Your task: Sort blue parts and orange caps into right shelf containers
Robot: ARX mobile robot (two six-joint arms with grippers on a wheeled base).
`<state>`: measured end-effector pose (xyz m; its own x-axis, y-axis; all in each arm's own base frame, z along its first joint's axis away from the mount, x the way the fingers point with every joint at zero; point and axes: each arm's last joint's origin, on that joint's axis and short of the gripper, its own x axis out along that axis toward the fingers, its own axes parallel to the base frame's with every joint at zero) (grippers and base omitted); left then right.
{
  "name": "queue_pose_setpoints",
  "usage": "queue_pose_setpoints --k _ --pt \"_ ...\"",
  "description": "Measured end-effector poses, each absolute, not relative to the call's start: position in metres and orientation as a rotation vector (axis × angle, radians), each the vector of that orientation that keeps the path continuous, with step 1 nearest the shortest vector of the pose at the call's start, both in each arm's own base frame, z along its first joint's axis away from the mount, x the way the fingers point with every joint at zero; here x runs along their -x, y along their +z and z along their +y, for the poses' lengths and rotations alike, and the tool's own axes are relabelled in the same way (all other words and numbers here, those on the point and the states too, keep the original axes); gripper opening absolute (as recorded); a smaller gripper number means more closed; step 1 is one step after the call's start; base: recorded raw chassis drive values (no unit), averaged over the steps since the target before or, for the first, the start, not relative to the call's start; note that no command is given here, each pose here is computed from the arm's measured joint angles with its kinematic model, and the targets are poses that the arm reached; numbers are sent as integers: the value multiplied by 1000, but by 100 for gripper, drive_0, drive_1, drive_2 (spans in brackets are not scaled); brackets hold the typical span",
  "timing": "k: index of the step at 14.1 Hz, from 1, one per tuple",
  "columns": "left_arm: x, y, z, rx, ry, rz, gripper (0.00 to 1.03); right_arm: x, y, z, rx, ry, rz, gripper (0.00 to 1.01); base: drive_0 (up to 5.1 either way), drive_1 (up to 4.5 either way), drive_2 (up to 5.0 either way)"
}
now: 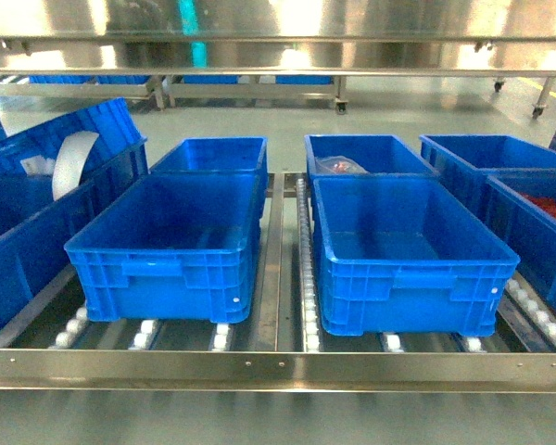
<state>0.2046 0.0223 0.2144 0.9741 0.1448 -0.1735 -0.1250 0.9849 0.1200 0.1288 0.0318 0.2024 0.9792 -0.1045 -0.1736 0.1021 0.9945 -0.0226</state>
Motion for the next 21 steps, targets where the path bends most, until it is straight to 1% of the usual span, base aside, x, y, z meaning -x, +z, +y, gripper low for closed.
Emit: queue_pose_setpoints --k 21 --pt "-204 214 22 -109 137 186 44 -129 201 32 19 -102 180 43 0 0 0"
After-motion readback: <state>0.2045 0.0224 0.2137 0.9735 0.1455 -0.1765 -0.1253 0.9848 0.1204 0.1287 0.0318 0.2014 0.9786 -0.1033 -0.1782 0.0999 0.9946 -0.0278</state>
